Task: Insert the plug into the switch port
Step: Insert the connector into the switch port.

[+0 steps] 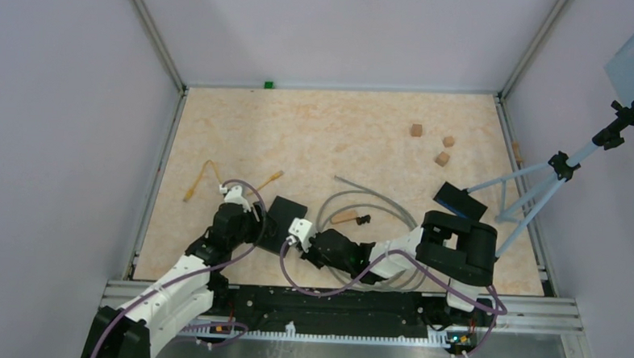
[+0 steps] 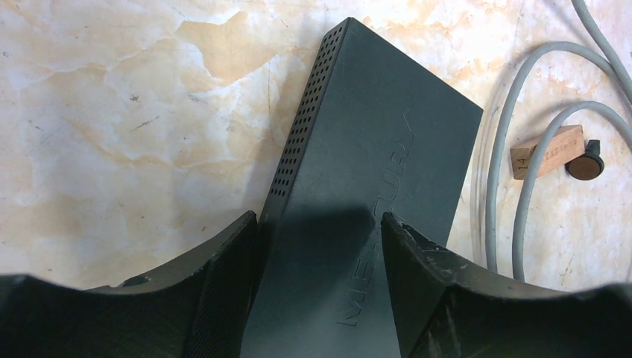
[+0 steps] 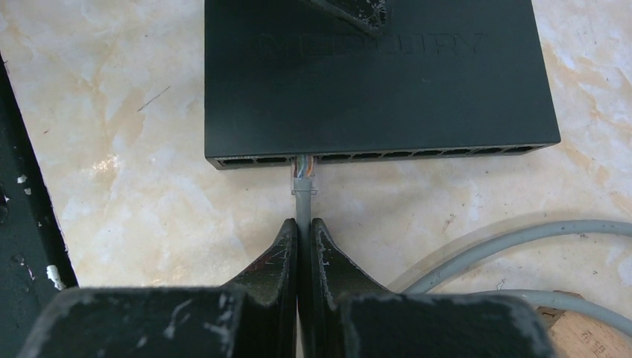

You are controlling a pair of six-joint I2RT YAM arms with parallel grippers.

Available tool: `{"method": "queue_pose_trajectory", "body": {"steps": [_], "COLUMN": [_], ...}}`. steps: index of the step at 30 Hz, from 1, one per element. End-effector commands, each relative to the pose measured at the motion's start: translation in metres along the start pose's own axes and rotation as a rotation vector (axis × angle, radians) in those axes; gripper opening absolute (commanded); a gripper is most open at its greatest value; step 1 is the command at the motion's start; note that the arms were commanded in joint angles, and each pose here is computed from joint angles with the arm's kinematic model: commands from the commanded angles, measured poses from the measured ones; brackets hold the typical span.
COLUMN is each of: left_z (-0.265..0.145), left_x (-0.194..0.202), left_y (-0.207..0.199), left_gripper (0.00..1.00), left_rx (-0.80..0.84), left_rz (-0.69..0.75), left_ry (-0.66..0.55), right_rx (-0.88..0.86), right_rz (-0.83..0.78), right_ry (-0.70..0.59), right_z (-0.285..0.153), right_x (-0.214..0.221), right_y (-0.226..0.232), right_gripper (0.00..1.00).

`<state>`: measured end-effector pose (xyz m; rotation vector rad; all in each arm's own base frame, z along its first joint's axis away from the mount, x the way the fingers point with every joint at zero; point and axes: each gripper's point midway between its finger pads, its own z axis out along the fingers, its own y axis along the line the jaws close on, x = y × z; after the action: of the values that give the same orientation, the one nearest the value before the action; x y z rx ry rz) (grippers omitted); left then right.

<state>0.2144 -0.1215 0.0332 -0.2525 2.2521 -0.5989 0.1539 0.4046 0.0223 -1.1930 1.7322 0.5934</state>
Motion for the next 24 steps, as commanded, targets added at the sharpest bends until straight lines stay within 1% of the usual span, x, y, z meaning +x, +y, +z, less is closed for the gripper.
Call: {"method": "queue_pose_trajectory", "body": {"steps": [1, 5, 9, 15, 22, 24], "left_z": [-0.015, -0.02, -0.023, -0.025, -0.025, -0.024], "left_x": [0.05, 0.058, 0.065, 0.071, 0.08, 0.08], "left_y": [-0.024, -0.028, -0.031, -0.038, -0.051, -0.055], "left_gripper": [0.64, 0.62, 0.6, 0.57, 0.56, 0.56], "left_rx": [0.171, 0.219, 0.243, 0.273, 0.318, 0.328], "left_rz": [-0.052, -0.061, -0.067, -0.061, -0.037, -0.018], "left_ry": [0.205, 0.225, 0.252, 0.27, 0.28, 0.28], "right_rx": [0.046, 0.055, 0.047, 0.016, -0.014, -0.04], "right_rz": [0.089, 0.099, 0.103, 0.058, 0.038, 0.006], "right_ry": [-0.151, -0.184, -0.229, -0.28, -0.334, -0.349], "right_z": [0.013, 0.015, 0.021, 0.038, 0.045, 0.042], "right_x": [-0.057, -0.068, -0.091, -0.121, -0.132, -0.132], "right_y": [-0.012, -0.016, -0.02, -0.015, -0.009, -0.005], "right_gripper": [0.0, 0.0, 0.0, 0.0, 0.0, 0.0]}}
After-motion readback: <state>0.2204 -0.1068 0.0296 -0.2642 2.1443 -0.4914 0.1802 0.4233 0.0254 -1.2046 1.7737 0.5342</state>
